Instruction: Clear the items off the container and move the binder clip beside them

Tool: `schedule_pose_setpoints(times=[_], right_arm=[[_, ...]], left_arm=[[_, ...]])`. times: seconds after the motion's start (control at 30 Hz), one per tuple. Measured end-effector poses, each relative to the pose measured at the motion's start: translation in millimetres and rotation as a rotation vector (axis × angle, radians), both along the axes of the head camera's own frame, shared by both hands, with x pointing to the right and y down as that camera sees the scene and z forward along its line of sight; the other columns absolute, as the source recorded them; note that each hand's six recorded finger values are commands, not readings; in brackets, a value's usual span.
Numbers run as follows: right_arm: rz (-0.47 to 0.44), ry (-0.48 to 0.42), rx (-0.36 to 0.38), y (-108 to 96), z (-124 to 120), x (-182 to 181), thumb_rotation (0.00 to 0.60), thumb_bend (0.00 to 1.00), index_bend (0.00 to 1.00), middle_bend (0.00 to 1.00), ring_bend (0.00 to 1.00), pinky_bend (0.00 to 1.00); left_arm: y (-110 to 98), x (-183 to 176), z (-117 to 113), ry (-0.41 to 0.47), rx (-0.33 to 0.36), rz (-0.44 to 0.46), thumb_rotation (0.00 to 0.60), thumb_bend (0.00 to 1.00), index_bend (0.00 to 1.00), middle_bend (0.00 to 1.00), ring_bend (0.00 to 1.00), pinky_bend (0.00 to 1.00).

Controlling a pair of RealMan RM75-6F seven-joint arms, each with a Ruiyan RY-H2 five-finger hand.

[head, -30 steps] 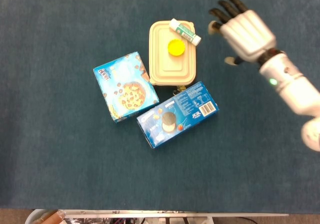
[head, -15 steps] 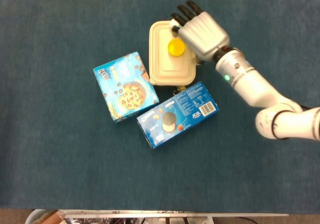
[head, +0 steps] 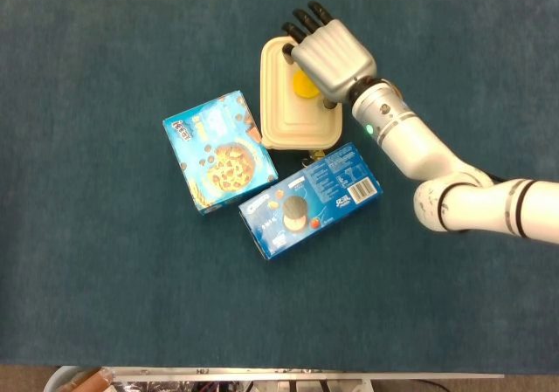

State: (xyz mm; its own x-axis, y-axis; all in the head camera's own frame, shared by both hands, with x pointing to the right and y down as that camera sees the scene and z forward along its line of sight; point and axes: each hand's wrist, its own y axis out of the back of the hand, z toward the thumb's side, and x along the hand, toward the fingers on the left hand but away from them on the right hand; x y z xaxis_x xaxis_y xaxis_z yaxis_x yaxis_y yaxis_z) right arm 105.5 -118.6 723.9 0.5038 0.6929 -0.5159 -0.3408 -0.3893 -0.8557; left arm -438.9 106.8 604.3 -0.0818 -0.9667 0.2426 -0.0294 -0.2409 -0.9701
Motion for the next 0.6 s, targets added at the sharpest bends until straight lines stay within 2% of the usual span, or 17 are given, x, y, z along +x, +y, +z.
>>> schedule_pose_setpoints(times=[0.6], right_arm=[[0.017,0.011,-0.024,-1.3,8.6,-7.4,0.600,0.22,0.36,0.17,0.00,0.00]], left_arm=[[1.0,-3.1,0.1,-0.002,0.009,-0.007,0.600,0.39,0.18,0.14,0.10,0.05]])
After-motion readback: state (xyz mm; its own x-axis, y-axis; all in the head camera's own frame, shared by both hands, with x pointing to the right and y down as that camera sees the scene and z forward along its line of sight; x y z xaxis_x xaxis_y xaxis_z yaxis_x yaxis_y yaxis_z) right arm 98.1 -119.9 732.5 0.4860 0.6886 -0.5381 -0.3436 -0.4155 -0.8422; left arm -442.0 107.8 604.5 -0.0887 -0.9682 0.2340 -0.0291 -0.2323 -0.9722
